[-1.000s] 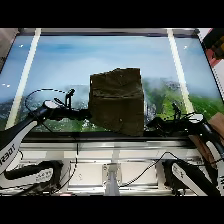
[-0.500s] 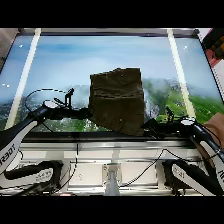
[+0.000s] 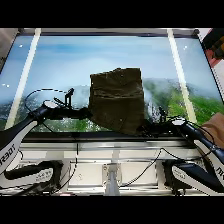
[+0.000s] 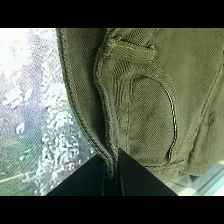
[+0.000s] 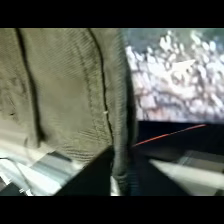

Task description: Fold the clothes and pants, and hang the long-sleeved shirts on hangers.

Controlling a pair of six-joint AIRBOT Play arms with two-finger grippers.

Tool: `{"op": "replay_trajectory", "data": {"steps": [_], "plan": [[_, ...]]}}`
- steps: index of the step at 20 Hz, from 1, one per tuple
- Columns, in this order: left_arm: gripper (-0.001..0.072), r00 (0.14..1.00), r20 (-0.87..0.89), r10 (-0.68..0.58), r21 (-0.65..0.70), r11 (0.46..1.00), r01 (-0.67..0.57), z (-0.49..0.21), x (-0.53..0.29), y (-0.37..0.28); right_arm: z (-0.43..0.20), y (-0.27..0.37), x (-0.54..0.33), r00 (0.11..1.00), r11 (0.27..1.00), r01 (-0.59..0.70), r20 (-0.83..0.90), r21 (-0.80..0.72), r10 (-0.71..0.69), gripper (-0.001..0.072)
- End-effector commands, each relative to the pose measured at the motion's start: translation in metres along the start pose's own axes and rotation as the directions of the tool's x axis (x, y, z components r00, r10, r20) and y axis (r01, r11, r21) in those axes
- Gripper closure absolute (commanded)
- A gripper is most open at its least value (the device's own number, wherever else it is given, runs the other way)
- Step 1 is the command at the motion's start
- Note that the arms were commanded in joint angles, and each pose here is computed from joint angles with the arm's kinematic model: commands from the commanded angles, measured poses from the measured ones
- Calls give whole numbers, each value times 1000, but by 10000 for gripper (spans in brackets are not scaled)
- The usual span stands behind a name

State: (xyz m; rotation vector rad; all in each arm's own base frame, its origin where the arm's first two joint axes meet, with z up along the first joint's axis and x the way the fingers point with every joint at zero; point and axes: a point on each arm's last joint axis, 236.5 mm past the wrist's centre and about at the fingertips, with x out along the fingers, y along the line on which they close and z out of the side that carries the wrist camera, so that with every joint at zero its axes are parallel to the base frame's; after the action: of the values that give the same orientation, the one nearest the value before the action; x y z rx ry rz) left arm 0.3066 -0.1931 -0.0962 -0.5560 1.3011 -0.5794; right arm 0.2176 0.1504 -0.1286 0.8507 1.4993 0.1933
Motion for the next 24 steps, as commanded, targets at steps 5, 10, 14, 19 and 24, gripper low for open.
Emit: {"op": "replay_trajectory", "data": {"steps": [5, 10, 14, 19, 24], "plan": [[662, 998, 7, -65, 148, 987, 63, 11, -18, -33, 31, 72, -43, 983, 963, -108, 119, -248, 141, 690], [662, 957, 241, -163, 395, 917, 57, 70, -102, -122, 44, 190, -159, 877, 821, -177, 292, -542, 382, 690], [662, 842, 452, -294, 592, 805, -37, 86, -208, -214, 14, 273, -275, 714, 664, -143, 389, -734, 583, 690], [663, 577, 673, -463, 677, 700, -228, 52, -342, -296, -72, 321, -368, 617, 476, -82, 330, -876, 715, 690], [664, 428, 714, -554, 691, 658, -300, 1, -403, -326, -103, 326, -394, 577, 441, -67, 326, -895, 748, 690]]}}
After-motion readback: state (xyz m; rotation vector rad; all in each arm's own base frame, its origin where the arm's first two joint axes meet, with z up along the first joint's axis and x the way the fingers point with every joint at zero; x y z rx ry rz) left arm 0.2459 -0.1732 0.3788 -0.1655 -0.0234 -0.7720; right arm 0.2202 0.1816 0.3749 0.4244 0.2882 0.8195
